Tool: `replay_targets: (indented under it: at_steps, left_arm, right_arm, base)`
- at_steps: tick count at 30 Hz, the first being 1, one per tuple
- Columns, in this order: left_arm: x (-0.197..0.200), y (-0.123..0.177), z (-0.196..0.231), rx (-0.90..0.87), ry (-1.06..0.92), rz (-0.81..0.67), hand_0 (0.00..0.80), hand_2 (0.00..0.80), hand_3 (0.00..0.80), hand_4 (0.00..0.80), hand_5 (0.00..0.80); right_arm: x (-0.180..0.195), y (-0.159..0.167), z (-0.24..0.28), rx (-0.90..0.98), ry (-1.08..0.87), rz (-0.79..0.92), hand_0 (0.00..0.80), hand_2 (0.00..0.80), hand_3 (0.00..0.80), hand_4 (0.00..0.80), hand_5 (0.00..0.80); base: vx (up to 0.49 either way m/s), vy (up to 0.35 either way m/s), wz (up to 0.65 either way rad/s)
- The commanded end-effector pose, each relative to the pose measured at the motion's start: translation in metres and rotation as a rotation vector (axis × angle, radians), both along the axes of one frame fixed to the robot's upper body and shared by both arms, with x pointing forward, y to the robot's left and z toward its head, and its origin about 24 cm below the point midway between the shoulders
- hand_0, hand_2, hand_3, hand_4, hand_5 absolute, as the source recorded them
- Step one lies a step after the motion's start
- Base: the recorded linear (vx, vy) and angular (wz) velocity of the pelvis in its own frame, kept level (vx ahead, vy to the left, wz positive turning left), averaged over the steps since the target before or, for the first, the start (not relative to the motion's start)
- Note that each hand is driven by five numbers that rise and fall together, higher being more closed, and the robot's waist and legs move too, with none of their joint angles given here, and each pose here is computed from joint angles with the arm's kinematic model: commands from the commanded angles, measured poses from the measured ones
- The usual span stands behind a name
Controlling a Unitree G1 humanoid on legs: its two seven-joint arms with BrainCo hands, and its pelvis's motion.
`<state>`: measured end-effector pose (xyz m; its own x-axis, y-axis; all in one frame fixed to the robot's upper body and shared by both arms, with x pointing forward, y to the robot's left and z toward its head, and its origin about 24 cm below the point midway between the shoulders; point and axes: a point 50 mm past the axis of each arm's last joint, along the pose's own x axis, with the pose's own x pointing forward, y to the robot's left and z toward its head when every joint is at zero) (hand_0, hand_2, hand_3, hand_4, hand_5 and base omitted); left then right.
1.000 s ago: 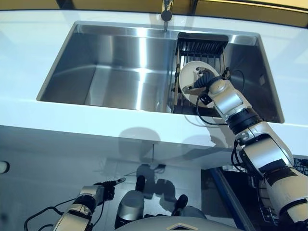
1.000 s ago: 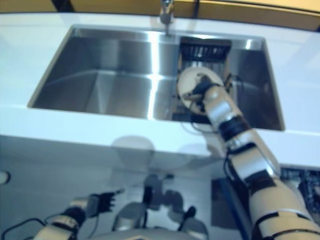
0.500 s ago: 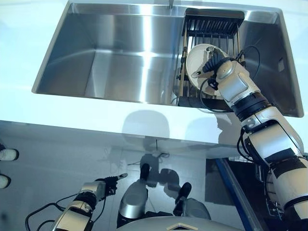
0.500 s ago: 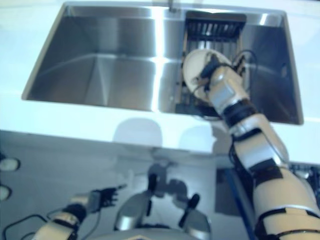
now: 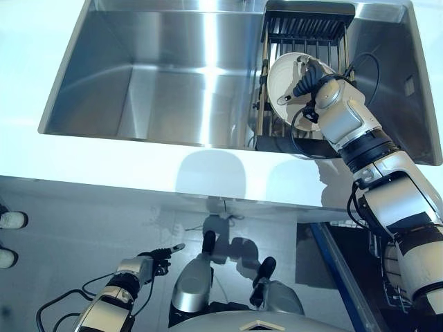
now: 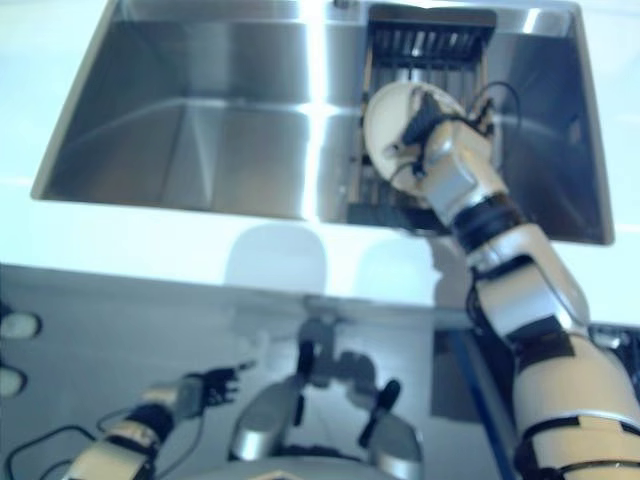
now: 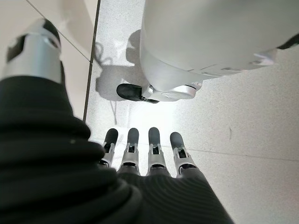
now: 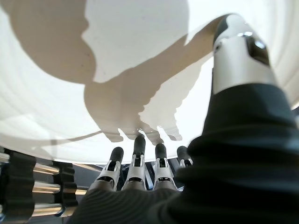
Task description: Take plates into dishwasher
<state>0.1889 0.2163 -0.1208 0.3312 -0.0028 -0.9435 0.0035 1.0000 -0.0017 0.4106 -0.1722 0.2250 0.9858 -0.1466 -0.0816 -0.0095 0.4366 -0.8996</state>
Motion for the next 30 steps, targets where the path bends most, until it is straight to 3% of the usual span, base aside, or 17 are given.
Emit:
replay_targets:
  at_steps: [1, 14, 21, 30]
  left_arm:
    - [0.007, 0.001, 0.003, 0.017, 0.001, -0.035, 0.0, 0.0, 0.0, 0.0, 0.0]
    - [-0.003, 0.011, -0.001, 0.035, 0.039, -0.052, 0.0, 0.0, 0.0, 0.0, 0.0]
    - [-0.011, 0.015, -0.004, 0.041, 0.052, -0.057, 0.0, 0.0, 0.0, 0.0, 0.0]
    - [-0.023, 0.018, -0.008, 0.034, 0.08, -0.043, 0.0, 0.0, 0.0, 0.0, 0.0]
  right_arm:
    - [-0.002, -0.028, 0.002, -0.166, -0.026, -0.099, 0.0, 0.0, 0.0, 0.0, 0.0]
    - [-0.008, -0.067, 0.039, -0.171, -0.169, -0.249, 0.0, 0.0, 0.0, 0.0, 0.0]
    - [-0.009, -0.065, 0.041, -0.116, -0.18, -0.185, 0.0, 0.0, 0.0, 0.0, 0.0]
    - [-0.017, -0.05, 0.006, -0.051, -0.108, -0.006, 0.0, 0.0, 0.0, 0.0, 0.0]
  base:
    - [0.0, 0.0, 0.0]
    - [0.021, -0.005, 0.0]
    - [0.016, 0.003, 0.0]
    - [0.042, 0.022, -0.02]
